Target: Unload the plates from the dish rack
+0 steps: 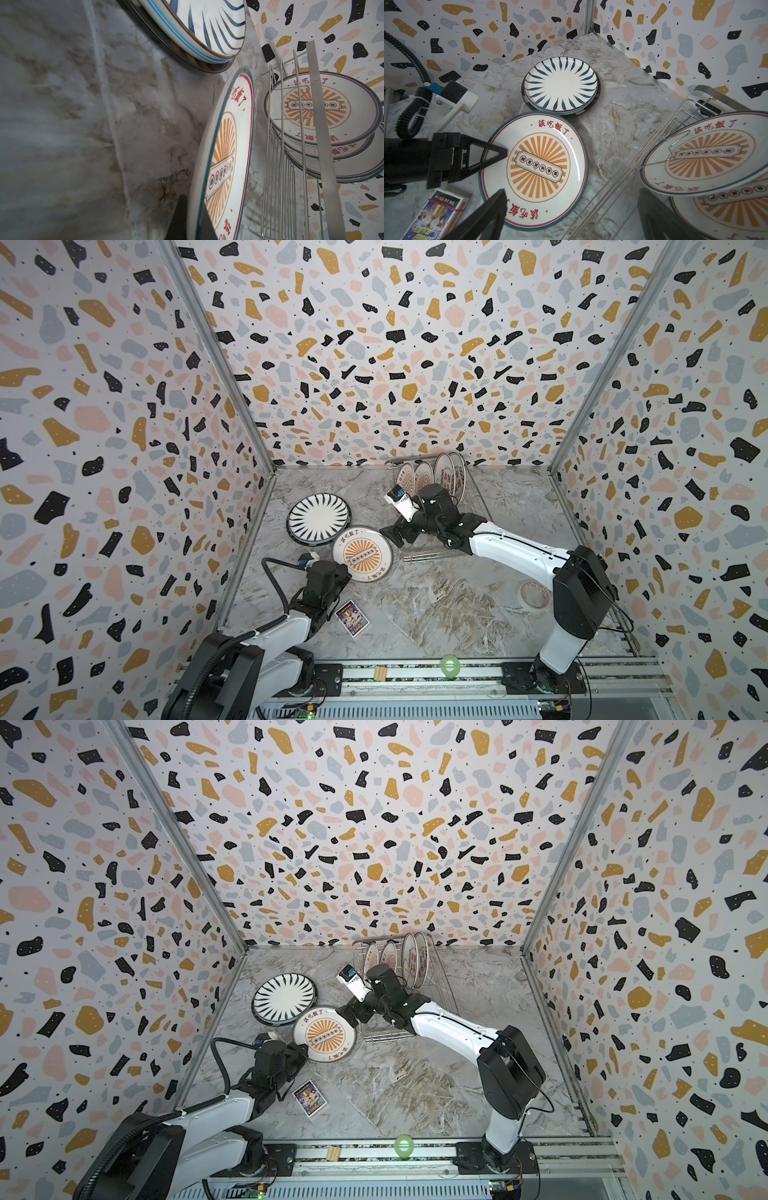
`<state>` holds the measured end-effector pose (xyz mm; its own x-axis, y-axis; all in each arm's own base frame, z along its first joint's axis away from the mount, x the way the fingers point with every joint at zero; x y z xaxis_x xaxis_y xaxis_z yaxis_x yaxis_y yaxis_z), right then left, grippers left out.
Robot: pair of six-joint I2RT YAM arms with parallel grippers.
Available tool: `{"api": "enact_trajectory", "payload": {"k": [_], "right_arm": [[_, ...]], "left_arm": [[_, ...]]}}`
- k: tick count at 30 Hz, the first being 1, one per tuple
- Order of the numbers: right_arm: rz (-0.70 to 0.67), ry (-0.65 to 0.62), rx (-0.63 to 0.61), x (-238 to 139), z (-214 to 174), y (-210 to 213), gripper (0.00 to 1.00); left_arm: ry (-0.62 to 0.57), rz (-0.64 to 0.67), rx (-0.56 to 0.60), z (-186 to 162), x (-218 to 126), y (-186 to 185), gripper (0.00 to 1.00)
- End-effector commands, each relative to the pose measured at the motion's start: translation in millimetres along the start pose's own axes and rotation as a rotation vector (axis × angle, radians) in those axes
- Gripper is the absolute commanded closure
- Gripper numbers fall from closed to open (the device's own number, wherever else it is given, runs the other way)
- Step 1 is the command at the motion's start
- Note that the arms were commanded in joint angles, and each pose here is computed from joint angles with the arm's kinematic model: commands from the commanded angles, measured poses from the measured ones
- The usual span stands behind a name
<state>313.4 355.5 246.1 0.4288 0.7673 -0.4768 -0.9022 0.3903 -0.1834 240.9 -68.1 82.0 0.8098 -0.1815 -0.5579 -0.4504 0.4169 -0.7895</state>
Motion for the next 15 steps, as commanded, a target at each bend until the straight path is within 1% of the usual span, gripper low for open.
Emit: {"api": "enact_trajectory", "payload": {"k": [1,4,7,15], "right_arm": [[-0.002,-0.03,-0.02,-6.1,16.2,-0.7,0.01],[-0.006,-0.032,-0.021,-7.0,16.0,-0.8,0.01],[-0.006,-0.034,-0.021,-7.2,16.6,-0.6,0.01],[-0.009,-0.028,-0.023,-6.7,15.5,0.5,0.01]], "left_arm": [[-0.012,0.053,0.001,-0.6,1.4,16.8,0.89],[-0.005,0.067,-0.007,-2.3,2.4,21.9,0.89],[-0.026,0.097,-0.013,0.3,1.1,28.5,0.87],[-0.053,0.102,-0.014,3.8,-1.3,31.3,0.83]]}}
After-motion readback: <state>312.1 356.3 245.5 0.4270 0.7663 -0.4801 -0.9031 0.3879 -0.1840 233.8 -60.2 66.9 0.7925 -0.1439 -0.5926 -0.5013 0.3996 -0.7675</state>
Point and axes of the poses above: each gripper's point midway between its finger pads, its own x axis out along the fingers, its own y axis along the line the jaws close on, z = x × y, the point moved 6 cm from there along -x, back along the fingers, and after that the axes turned 11 degrees about -x, right-handed, at the moved point
